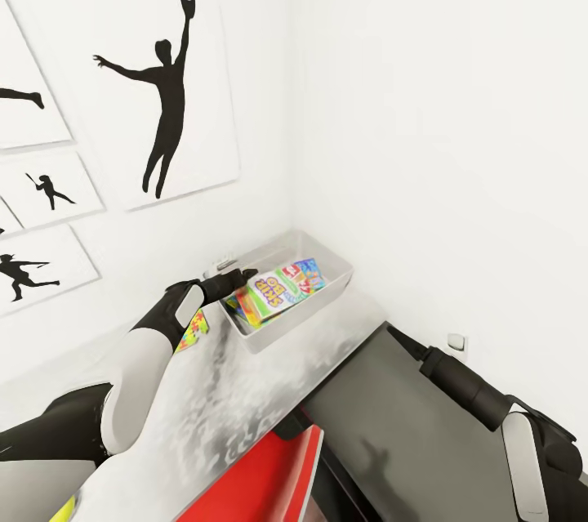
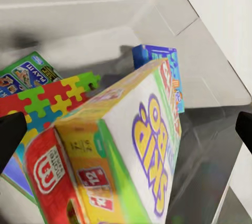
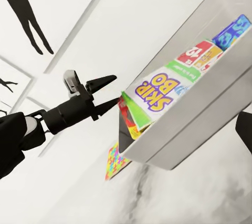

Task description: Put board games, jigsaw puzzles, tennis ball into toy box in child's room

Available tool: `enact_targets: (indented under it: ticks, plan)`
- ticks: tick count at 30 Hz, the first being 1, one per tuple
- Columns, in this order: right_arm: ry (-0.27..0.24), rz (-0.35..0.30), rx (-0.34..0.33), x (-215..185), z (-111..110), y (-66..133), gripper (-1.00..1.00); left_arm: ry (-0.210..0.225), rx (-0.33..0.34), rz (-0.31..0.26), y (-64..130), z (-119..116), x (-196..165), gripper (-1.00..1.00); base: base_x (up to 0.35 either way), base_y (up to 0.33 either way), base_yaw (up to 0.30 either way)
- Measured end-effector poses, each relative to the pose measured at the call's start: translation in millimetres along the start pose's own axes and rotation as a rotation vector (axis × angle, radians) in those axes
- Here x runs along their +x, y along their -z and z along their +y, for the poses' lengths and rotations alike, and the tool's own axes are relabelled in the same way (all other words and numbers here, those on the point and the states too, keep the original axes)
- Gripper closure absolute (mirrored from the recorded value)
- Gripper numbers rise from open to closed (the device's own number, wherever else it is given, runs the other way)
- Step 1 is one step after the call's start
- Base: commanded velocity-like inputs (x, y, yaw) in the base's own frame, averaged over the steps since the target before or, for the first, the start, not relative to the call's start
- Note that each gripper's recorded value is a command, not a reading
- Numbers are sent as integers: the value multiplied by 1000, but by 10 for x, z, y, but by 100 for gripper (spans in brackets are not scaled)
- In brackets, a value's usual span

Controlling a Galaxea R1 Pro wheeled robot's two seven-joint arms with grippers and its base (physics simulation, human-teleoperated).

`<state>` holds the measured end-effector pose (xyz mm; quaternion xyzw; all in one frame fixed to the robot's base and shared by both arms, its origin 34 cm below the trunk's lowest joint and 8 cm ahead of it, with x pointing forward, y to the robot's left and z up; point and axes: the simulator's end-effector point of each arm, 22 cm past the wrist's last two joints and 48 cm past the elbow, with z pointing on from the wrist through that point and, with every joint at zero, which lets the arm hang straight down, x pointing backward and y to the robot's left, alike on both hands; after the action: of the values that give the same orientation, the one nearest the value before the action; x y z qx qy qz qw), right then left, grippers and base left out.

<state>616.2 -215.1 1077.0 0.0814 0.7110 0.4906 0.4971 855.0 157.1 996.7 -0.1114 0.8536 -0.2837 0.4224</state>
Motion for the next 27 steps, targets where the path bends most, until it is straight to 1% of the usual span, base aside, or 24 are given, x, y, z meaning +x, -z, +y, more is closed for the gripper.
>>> enact_targets:
  ticks: [11,14,18,20,22,24,27]
  plan:
    - [1,-1,0,-4,1,-1,-100,4,-5,-1,22,44,-34,-100,0,0,0]
    - [1,-1,0,-3,1,-1,-100,2,-1,-8,37,46,-79,-100,0,0,0]
    - [1,-1,0,-3,1,-1,-100,-8,8,-33,81,20,-231,-100,0,0,0]
    - [1,-1,0,-4,2,-1,-100,-10,12,-33,110,0,-294,-100,0,0,0]
    - [2,-1,-1,-5,3,-1,-100,-7,7,-34,217,68,-464,-100,0,0,0]
    - [2,-1,-1,-5,2,-1,-100,5,15,-37,313,100,-603,-100,0,0,0]
    - [2,-1,-1,-4,2,-1,-100,37,61,-40,534,129,-858,-100,0,0,0]
